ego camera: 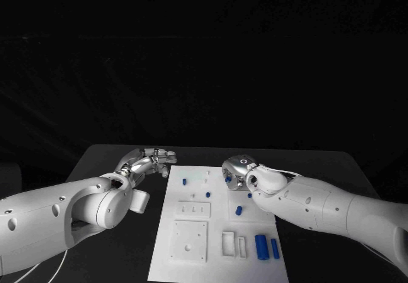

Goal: Assemble the parts on the task board

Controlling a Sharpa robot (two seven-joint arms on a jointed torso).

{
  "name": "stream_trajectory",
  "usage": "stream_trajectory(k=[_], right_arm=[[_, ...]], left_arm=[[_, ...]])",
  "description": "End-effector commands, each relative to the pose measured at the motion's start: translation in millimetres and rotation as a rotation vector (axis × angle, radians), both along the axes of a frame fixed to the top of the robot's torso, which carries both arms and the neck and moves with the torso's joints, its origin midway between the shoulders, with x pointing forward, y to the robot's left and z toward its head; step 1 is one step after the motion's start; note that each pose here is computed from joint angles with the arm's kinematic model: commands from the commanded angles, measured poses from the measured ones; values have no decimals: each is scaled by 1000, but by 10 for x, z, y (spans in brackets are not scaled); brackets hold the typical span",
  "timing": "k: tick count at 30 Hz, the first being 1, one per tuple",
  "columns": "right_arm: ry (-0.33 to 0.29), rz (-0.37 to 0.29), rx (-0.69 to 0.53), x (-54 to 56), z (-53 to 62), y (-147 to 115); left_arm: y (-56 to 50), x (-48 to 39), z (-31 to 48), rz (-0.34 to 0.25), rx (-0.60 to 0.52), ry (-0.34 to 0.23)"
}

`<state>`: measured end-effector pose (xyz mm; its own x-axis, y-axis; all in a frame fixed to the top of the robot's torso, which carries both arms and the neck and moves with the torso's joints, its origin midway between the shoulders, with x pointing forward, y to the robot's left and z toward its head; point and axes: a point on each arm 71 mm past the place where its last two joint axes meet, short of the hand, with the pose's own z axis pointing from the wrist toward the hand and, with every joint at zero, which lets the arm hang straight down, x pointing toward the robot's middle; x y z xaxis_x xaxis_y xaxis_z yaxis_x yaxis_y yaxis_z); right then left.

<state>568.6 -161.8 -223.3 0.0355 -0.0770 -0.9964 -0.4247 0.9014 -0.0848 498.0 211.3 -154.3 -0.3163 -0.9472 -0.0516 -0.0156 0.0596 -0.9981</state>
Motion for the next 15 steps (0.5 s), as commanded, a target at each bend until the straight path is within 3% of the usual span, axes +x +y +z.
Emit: stream_trajectory(k=[1, 15], right_arm=[[-46, -13, 3, -6, 45, 16], [-157, -6, 64, 27, 306, 226]], left_arm=[[-6, 6, 23, -10, -3, -10], [-14, 17, 40, -8, -2, -14]])
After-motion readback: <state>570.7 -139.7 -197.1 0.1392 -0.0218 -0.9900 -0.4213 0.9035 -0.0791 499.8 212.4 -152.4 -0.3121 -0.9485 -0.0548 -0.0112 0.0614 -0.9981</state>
